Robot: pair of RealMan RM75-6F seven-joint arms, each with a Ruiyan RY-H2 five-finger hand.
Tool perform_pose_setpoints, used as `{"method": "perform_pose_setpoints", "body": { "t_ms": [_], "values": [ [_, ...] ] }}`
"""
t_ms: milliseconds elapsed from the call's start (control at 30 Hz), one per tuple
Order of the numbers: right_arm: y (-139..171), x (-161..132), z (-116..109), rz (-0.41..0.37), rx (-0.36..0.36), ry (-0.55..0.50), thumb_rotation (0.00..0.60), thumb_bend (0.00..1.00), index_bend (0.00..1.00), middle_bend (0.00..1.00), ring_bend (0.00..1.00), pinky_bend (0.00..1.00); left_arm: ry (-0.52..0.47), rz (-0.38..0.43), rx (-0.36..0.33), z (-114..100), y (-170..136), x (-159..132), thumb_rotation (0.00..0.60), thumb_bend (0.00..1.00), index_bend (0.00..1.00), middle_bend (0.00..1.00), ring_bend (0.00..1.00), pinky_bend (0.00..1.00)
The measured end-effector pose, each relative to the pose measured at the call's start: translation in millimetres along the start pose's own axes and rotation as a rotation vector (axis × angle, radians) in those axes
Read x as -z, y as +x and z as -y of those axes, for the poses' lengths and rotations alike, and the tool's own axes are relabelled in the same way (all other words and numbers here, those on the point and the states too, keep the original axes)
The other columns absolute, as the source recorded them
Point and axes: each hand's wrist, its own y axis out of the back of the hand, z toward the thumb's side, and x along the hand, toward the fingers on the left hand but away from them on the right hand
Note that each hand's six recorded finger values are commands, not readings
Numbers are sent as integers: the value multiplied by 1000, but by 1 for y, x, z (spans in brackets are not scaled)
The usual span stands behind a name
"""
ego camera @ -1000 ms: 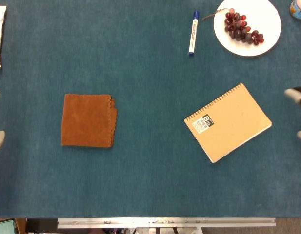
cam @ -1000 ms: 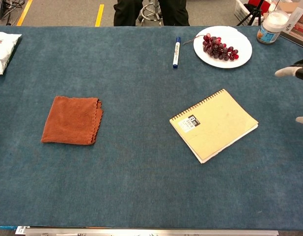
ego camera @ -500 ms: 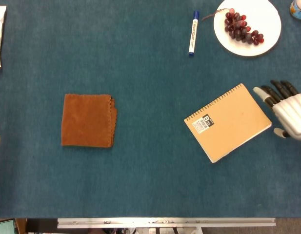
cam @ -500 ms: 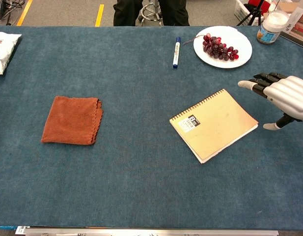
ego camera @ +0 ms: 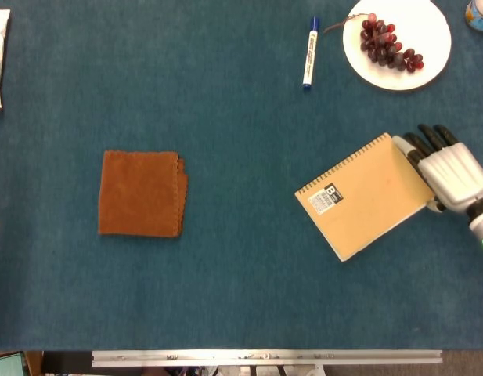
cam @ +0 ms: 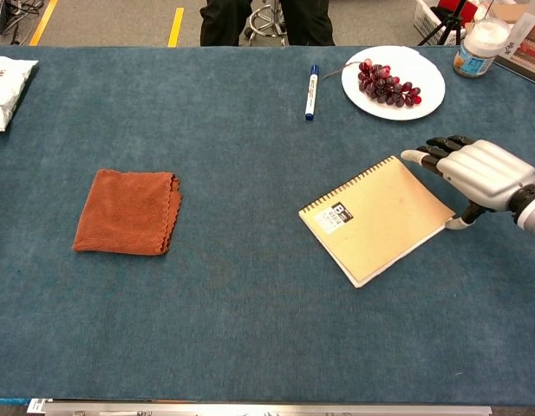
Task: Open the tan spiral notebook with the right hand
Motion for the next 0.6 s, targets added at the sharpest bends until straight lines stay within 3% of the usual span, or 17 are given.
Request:
{"method": "perform_pose_setpoints", "body": {
  "t_ms": [367, 600],
  "values": [
    [-41, -7, -32, 18, 88, -56, 600, 0, 63, 130, 0, 108, -5, 0, -10, -1, 2, 2, 600, 263, 159, 111, 99, 55],
    [-44, -3, -46, 0, 68, -53, 600, 51, 63, 130, 0, 108, -5, -3, -10, -2, 1, 4, 600, 263, 159, 111, 99, 55]
  ]
}}
